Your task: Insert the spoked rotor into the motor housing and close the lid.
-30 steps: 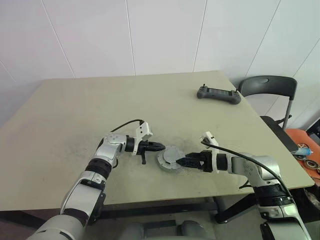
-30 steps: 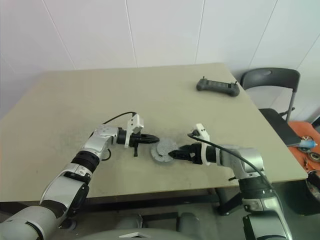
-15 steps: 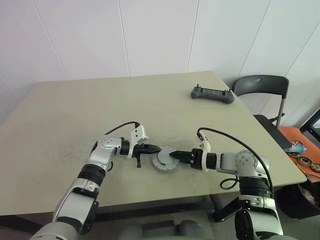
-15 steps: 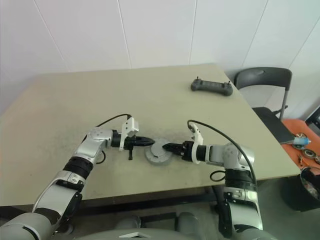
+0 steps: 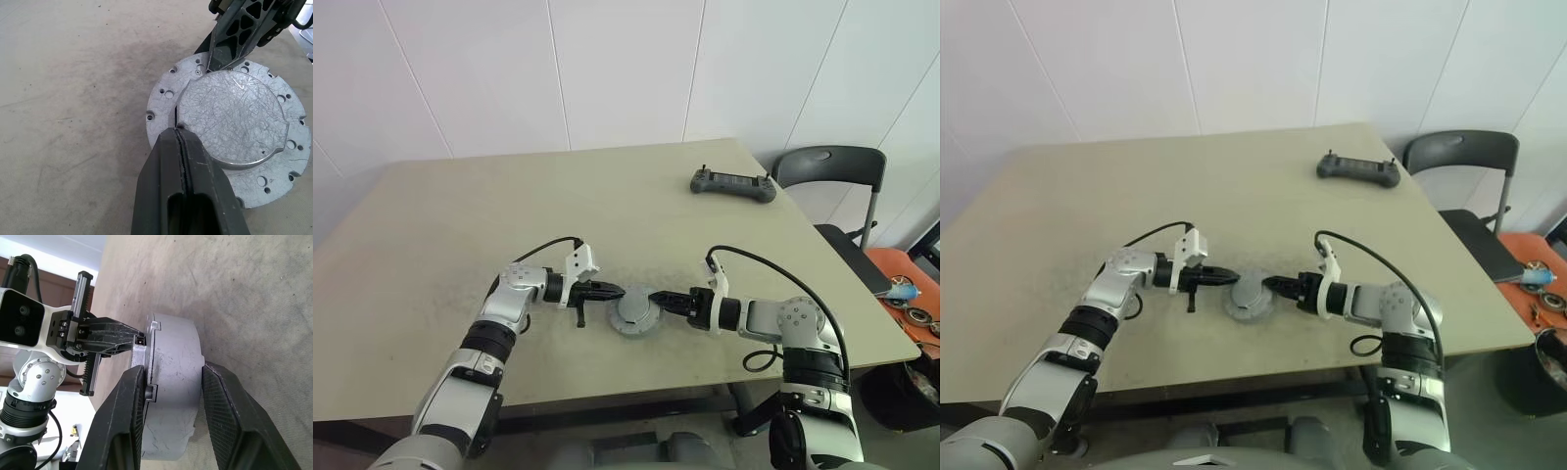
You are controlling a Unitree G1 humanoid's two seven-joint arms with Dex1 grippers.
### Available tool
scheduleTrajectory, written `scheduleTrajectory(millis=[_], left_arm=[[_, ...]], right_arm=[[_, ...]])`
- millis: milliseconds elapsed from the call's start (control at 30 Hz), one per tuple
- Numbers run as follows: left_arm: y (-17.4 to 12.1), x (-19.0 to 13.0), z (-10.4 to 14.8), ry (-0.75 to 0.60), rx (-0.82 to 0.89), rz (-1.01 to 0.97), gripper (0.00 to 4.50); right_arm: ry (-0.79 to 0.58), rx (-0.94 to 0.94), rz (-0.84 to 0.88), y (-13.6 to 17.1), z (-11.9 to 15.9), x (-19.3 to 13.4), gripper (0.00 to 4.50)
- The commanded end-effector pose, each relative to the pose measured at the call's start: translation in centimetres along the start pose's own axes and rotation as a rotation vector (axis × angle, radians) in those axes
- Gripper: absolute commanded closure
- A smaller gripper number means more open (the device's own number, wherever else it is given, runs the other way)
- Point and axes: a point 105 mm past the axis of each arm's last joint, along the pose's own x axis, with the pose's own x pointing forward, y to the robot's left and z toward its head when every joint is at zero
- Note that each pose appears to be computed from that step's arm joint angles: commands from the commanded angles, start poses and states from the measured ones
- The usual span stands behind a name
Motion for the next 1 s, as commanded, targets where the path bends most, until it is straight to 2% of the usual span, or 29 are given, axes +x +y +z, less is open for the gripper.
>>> scheduleTrajectory(millis=[33,267,433,467,500,567,700,867,1000], left_arm=[[-1.6,2.0,-1.7,0.059,-0.053,-0.077,4.50],[-0.7,1.8,-0.8,0.024,-0.058,-0.035,4.50],[3.5,0.9,3.0,-0.149,-0.145,0.144,4.50],[4.9,0.2,4.9,-0.240,-0.218,0.185,4.50],[5.5,0.0,5.6,-0.320,-0.287,0.202,4.50],[4.3,0.5,4.5,-0.408,-0.387,0.185,4.50],[3.6,-0.3,5.9,-0.513,-0.461,0.195,4.50],[5.6,-2.7,6.4,-0.687,-0.630,0.337,4.50],[5.9,-3.5,6.5,-0.764,-0.707,0.364,4.50]], right_arm=[[0.046,-0.051,0.124,2.9,-0.6,1.7,3.13],[0.044,-0.056,0.116,2.9,-0.6,1.9,3.13],[-0.067,-0.012,0.150,3.2,1.0,2.0,3.13],[-0.122,0.031,0.164,3.1,1.8,1.9,3.13],[-0.181,0.068,0.185,3.2,2.7,1.8,3.13],[-0.250,0.118,0.210,3.2,3.7,1.8,3.13],[-0.330,0.159,0.206,3.2,4.9,1.9,3.13],[-0.511,0.251,0.184,2.2,7.7,1.2,3.13],[-0.581,0.291,0.190,2.1,8.7,1.1,3.13]])
